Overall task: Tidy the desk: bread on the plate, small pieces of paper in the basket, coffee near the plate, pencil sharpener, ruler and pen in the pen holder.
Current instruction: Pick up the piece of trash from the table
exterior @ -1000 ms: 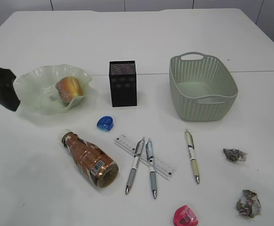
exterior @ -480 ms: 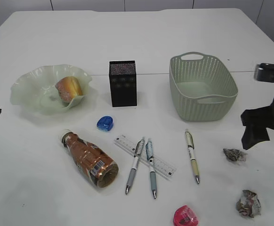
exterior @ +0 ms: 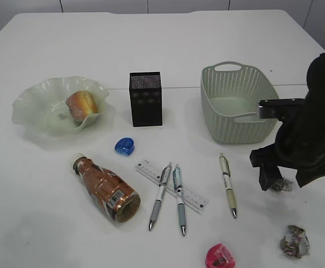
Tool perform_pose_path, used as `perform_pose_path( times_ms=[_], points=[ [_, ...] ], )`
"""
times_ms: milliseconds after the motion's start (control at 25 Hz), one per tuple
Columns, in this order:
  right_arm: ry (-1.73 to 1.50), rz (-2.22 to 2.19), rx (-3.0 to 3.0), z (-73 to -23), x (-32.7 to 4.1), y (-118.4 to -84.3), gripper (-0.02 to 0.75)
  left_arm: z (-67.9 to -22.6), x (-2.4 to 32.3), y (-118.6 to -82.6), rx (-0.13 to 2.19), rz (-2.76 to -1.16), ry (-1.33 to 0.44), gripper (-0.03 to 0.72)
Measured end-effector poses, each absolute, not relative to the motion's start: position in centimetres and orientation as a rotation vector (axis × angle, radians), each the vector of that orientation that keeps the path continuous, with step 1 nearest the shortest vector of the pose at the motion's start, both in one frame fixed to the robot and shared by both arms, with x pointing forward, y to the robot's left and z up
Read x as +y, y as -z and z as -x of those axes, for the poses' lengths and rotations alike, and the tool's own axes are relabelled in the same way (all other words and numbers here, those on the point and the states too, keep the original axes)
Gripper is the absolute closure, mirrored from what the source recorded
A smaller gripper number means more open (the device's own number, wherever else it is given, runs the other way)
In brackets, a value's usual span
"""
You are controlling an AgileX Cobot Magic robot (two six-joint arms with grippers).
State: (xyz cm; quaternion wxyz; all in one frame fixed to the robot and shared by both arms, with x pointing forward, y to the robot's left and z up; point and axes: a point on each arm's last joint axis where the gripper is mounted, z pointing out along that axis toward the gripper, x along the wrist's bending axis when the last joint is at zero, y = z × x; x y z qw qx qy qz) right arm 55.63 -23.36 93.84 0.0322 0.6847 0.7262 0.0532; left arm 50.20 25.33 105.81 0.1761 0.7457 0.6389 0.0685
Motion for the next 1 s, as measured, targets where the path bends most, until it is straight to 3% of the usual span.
perform_pose_path(
  times_ms=[760, 1000],
  points=[
    [-0.105, -2.106, 2.212, -57.2, -23.4, -90.9, 0.176, -50.2, 25.3, -105.8, 1.809, -2.113, -0.196, 0.209],
    [-0.12, -2.103, 2.205, -57.4, -23.4, -90.7, 0.293, -50.2, 25.3, -105.8, 1.809, -2.113, -0.196, 0.209]
  ],
)
